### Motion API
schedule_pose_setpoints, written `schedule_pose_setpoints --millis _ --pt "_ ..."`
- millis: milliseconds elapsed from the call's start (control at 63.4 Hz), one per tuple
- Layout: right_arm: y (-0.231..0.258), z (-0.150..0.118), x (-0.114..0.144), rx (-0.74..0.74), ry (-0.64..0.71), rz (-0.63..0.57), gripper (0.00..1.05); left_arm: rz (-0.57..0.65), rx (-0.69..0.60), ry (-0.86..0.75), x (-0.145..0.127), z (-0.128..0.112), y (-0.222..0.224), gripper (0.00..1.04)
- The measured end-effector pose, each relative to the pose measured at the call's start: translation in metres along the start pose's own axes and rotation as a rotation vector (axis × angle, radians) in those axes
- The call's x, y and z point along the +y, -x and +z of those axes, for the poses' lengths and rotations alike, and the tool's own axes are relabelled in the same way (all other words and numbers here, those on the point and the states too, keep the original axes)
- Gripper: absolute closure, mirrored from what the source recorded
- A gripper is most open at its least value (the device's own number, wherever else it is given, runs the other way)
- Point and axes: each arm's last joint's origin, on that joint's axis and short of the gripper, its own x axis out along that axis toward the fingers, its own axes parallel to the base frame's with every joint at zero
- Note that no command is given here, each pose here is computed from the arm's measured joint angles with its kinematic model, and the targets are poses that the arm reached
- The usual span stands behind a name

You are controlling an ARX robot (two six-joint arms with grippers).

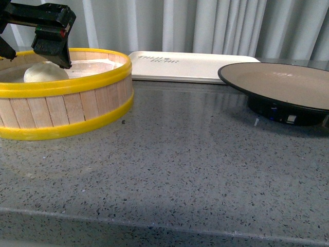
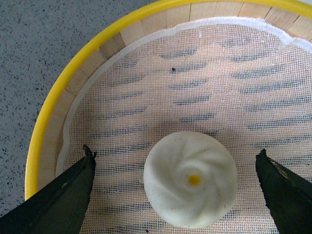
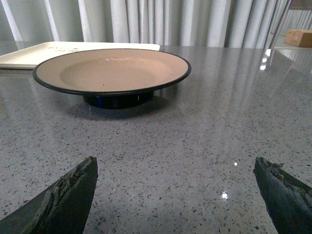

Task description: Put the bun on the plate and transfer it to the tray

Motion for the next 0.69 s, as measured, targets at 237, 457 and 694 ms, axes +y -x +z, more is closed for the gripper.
schedule_pose_setpoints --millis 237,457,694 --pt "0.0000 0.0000 0.0000 0.000 0.000 0.000 0.08 0.004 0.019 -0.003 0.0004 -0.0067 -0.0045 0.07" --pt "0.0000 0.0000 0.0000 0.000 0.000 0.000 0.08 0.006 0.017 -0.018 -0.0014 -0.0083 -0.0061 0.10" --pt "0.0000 0.0000 0.0000 0.000 0.000 0.000 0.08 0.002 0.002 -0.033 -0.0054 -0.0066 -0.0058 0.56"
